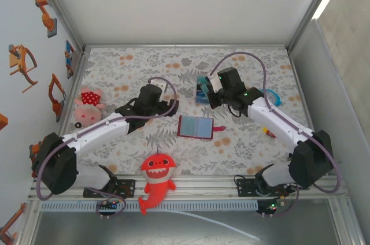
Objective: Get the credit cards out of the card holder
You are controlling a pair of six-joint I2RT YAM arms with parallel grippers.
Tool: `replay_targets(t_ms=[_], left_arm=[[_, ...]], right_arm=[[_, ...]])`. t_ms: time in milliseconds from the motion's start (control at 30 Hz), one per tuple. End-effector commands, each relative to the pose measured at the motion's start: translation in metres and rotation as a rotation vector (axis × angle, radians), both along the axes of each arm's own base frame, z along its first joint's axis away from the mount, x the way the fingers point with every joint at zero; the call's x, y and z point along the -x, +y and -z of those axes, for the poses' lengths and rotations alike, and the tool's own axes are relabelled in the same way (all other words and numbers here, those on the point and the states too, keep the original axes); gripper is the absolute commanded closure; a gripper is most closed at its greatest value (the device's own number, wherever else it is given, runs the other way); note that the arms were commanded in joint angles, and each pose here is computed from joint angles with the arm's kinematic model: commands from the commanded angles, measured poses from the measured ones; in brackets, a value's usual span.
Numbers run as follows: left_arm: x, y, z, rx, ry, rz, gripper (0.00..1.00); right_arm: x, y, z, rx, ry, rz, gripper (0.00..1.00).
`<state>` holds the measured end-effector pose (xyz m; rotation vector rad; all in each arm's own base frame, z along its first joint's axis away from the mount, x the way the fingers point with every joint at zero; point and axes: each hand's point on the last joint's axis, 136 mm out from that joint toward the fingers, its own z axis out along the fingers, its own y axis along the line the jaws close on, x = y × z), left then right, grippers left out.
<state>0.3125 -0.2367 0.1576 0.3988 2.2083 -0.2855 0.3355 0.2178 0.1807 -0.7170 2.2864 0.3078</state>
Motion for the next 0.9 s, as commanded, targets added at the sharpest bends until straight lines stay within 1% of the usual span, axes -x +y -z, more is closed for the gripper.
replay_targets(t_ms=[0,133,267,400,567,767,867], left_arm=[[-0.003,0.009,-0.011,0.046,-0.041,-0.053,0.03],[-0.004,0.02,-0.014,0.06,-0.063,-0.11,0.02],[-0.004,0.025,-0.014,0.057,-0.079,-0.133,0.03],[-0.005,0.027,-0.014,0.064,-0.087,-0.152,0.03],[-0.004,0.029,-0.012,0.07,-0.077,-0.161,0.03],[-0.002,0.033,-0.011,0.071,-0.071,-0.182,0.03],[-0.003,0.033,-0.012,0.076,-0.071,-0.186,0.03]], right_arm=[[-0.025,-0.014,-0.008,0.135,-0.094,-0.01,1.0],[-0.046,-0.012,-0.013,0.174,-0.13,-0.062,1.0],[-0.059,-0.004,-0.015,0.188,-0.155,-0.136,1.0],[-0.077,-0.001,-0.009,0.209,-0.159,-0.175,1.0],[-0.091,0.0,0.004,0.249,-0.13,-0.233,1.0],[-0.094,0.002,0.013,0.278,-0.065,-0.339,1.0],[-0.099,-0.002,0.019,0.317,-0.042,-0.363,1.0]])
